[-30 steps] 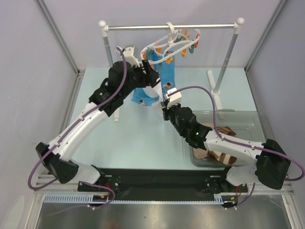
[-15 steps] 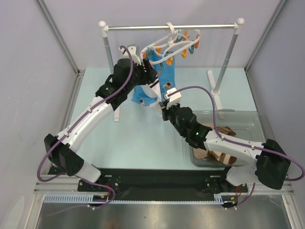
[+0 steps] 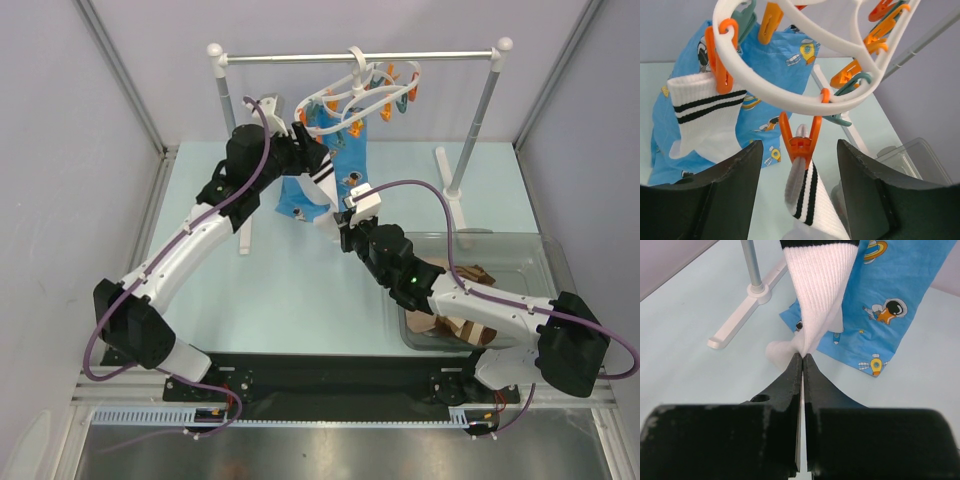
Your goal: Remove the socks clipped to the hanger
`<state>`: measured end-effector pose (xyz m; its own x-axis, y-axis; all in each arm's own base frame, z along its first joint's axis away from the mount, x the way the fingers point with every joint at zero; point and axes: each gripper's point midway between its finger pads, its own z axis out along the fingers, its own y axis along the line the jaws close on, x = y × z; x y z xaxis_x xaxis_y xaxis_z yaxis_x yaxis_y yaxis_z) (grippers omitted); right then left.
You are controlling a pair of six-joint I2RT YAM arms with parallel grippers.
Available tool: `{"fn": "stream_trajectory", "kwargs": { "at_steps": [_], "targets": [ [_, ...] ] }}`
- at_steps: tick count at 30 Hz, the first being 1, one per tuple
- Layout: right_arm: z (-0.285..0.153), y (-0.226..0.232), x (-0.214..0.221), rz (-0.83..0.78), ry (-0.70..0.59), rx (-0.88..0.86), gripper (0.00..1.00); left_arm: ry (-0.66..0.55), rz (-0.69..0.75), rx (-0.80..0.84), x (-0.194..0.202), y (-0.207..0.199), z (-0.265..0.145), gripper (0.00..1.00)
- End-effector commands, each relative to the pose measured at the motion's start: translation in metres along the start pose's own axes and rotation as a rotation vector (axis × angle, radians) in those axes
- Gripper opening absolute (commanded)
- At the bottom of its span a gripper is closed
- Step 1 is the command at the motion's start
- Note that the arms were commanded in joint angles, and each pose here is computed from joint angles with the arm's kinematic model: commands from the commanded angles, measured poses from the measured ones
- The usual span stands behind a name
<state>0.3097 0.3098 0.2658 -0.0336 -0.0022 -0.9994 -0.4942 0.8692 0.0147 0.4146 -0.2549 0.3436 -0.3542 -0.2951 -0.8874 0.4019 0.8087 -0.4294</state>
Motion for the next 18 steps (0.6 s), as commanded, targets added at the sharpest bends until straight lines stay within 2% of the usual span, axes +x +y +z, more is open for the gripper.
{"fn": "stream_trajectory", "kwargs": {
  "at_steps": [1,18],
  "targets": [
    [0.0011,0.0031,-0.035,0.044,-0.093,-0.007,0.0,-0.088,0.011,0.097,-0.0325,-0.0215,-0.0095,0.66],
    [-0.0062,-0.0005,-0.0413,0.053,-0.101,-0.001,0.0,-0.089,-0.003,0.095,-0.0358,-0.0222,-0.0025,0.62]
  ]
}}
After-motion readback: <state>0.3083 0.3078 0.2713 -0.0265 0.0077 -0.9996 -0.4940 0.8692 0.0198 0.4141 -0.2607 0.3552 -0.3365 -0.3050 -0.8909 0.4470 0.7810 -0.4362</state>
